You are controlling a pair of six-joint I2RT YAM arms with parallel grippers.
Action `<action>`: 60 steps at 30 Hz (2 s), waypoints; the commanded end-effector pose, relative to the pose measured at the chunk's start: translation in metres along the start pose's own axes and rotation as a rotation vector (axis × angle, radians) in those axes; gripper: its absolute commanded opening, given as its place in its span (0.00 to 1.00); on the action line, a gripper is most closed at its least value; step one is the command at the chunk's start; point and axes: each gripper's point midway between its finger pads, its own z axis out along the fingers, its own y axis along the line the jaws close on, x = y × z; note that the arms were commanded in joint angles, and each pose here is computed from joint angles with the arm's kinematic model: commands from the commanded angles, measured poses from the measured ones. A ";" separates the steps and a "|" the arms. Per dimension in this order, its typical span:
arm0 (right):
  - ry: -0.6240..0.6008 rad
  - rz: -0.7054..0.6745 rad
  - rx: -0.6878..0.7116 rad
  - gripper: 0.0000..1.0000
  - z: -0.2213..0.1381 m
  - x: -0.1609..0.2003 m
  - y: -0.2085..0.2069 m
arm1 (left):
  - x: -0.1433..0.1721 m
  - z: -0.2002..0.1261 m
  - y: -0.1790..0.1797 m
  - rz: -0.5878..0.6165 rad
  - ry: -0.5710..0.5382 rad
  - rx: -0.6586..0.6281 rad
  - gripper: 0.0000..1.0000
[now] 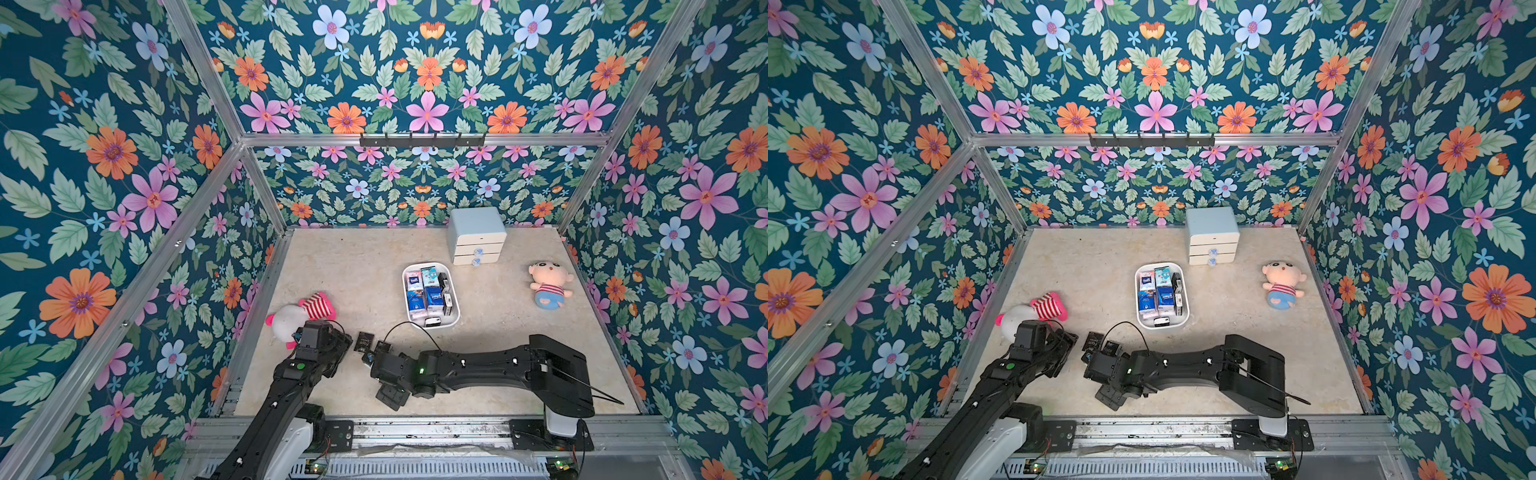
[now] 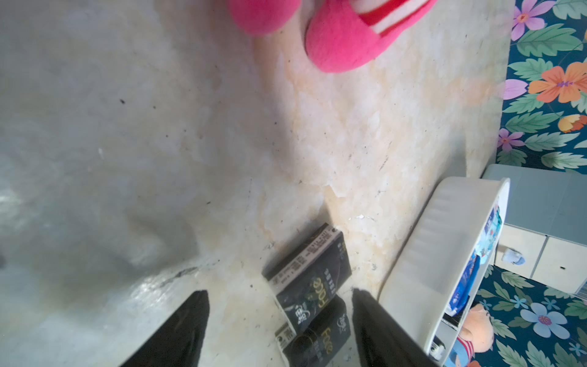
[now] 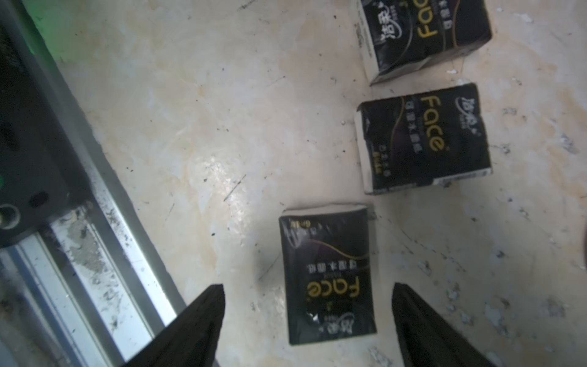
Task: Put the pocket tissues into the storage box
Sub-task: Pick up the pocket tissues from the center of the board, then place the pocket tissues in the storage box.
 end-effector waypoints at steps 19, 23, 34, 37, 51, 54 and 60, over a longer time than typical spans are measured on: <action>-0.068 0.121 0.126 0.38 -0.013 -0.020 -0.027 | 0.008 -0.009 0.020 0.021 0.017 -0.053 0.77; -0.141 0.251 0.124 0.38 -0.038 -0.043 -0.049 | 0.005 -0.008 0.010 0.057 0.026 -0.057 0.76; -0.272 0.546 0.300 0.40 -0.089 -0.064 -0.161 | -0.014 -0.005 -0.047 0.213 0.023 -0.046 0.75; -0.274 0.628 0.318 0.41 -0.089 -0.058 -0.192 | -0.014 -0.003 -0.062 0.244 0.020 -0.033 0.75; -0.261 0.877 0.350 0.46 -0.060 -0.029 -0.269 | -0.003 0.024 -0.104 0.458 0.053 -0.083 0.74; -0.246 0.896 0.352 0.47 -0.052 -0.025 -0.271 | -0.005 0.025 -0.112 0.476 0.046 -0.076 0.75; -0.247 0.905 0.364 0.63 -0.050 -0.020 -0.275 | -0.008 0.027 -0.104 0.476 0.030 -0.102 0.74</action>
